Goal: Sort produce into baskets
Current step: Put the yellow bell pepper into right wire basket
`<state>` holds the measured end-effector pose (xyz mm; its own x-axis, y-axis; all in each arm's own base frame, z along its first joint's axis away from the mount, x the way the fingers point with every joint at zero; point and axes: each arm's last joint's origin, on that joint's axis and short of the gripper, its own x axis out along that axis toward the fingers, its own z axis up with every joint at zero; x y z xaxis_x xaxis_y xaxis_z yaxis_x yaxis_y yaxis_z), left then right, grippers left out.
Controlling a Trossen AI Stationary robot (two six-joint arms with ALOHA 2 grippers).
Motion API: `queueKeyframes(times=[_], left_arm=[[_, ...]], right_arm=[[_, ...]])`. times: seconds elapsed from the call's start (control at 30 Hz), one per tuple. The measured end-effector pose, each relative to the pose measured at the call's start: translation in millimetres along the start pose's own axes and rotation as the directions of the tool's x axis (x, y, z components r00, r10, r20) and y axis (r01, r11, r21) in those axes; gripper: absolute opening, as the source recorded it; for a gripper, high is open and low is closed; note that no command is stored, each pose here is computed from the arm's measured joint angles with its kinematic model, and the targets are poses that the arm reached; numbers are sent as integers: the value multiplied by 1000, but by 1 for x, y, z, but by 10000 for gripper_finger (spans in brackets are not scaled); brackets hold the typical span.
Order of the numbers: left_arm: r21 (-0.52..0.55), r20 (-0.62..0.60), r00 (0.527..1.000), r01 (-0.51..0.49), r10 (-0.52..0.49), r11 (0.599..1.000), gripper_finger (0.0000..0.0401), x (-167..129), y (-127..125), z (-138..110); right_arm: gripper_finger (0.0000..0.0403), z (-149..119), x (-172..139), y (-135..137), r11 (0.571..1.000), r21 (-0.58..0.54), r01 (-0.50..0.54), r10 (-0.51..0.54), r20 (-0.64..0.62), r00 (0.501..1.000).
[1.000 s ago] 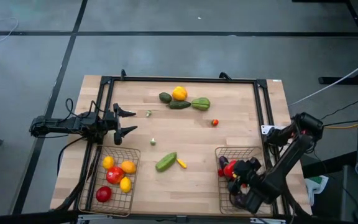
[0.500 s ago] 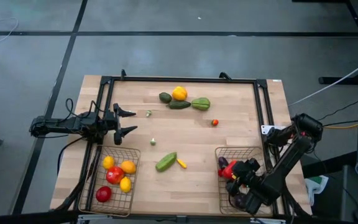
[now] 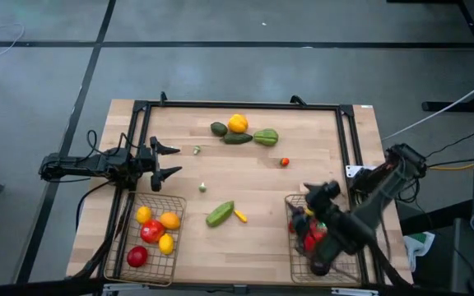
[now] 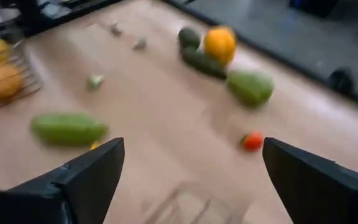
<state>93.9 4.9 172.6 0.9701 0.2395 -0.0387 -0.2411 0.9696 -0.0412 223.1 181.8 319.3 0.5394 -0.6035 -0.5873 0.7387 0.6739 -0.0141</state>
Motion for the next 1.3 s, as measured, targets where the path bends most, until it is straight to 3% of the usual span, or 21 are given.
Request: queueKeyframes(times=[0.13, 0.23, 0.37, 0.53, 0.73, 0.97, 1.13, 1.3], left_arm=[[0, 0, 1000, 0, 0, 1000, 306, 0, 0, 0], [0, 0, 1000, 0, 0, 1000, 306, 0, 0, 0], [0, 0, 1000, 0, 0, 1000, 306, 0, 0, 0], [0, 0, 1000, 0, 0, 1000, 306, 0, 0, 0], [0, 0, 1000, 0, 0, 1000, 306, 0, 0, 0], [0, 0, 1000, 0, 0, 1000, 306, 0, 0, 0], [0, 0, 1000, 0, 0, 1000, 306, 0, 0, 0], [0, 0, 1000, 0, 0, 1000, 306, 0, 0, 0]], right_arm=[[379, 48, 27, 0, 996, -72, 53, -53, -3, 999], [379, 83, 53, 0, 991, -127, 37, -43, -42, 998], [379, 127, 95, -7, 980, -190, -53, 39, -73, 997], [379, 167, 151, -30, 963, -191, -189, 167, -125, 978], [379, 187, 228, -58, 950, -145, -278, 247, -203, 948], [379, 184, 314, -83, 940, -65, -334, 308, -254, 917], [379, 180, 355, -102, 944, -33, -328, 311, -248, 918], [379, 175, 377, -115, 934, -18, -357, 340, -258, 904]])
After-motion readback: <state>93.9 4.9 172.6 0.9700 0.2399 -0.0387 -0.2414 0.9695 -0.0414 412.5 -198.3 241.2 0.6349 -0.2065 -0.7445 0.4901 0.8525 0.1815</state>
